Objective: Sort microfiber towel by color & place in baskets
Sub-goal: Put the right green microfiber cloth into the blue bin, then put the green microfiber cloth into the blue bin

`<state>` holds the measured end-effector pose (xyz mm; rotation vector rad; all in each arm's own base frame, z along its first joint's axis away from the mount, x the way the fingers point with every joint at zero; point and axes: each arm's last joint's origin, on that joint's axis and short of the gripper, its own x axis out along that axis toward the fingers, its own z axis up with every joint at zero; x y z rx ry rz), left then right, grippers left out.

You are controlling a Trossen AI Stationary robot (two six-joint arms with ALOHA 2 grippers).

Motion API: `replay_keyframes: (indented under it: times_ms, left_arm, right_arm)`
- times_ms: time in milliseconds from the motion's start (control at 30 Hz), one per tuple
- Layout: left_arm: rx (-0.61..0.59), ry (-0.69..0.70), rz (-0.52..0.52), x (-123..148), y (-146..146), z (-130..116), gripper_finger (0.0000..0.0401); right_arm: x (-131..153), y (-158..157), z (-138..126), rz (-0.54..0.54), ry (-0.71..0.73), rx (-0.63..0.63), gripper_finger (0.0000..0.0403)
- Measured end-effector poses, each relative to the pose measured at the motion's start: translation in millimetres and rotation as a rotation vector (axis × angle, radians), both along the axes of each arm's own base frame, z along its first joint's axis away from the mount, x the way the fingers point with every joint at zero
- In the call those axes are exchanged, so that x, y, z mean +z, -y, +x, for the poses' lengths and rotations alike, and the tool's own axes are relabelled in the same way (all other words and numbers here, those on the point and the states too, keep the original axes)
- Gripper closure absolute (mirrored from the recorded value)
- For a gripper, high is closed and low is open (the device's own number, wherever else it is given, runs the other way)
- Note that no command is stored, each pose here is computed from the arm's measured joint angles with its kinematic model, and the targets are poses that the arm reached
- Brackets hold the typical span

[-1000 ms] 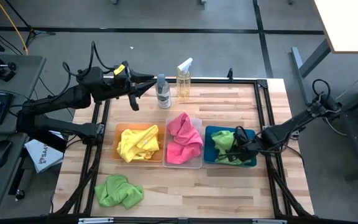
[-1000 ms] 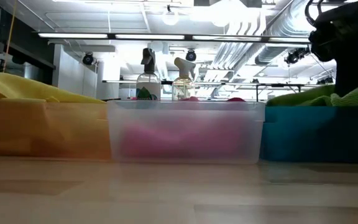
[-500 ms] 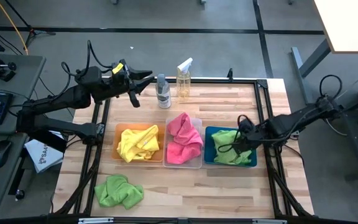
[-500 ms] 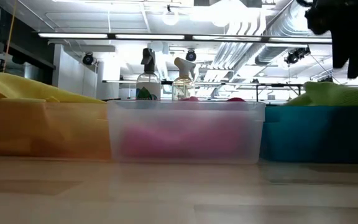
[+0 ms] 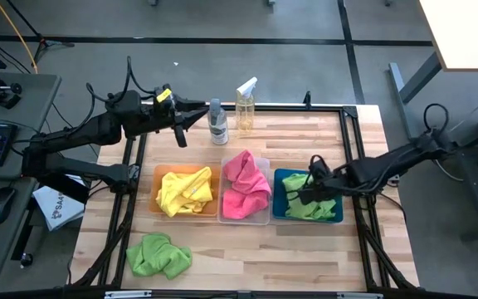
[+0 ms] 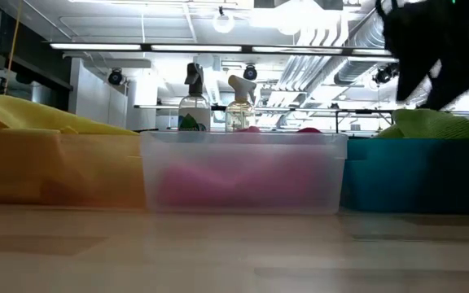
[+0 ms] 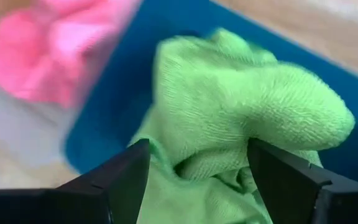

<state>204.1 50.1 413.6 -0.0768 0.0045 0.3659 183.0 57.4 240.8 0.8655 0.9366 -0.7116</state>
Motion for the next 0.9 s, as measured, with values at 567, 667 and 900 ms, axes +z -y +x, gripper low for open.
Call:
replay_keyframes:
  times_ms: [567,667,900]
  left_arm:
    - [0.005,0.021,0.009,2.3,-0.3,-0.2,0.0293]
    - [0.012,0.015,0.028,2.4,-0.5,-0.2,0.0293]
    - [-0.057,0.017,0.027,2.4,1.8,0.6,0.0293]
  right_arm:
    - [10.6,8.2,-23.2,0.015,0.005,-0.024,0.0144]
    - [40.5,14.4,-29.9,-0.095,0.062,-0.063,0.0144]
    - [71.0,17.6,-23.2,-0.261,0.247,-0.091,0.0144]
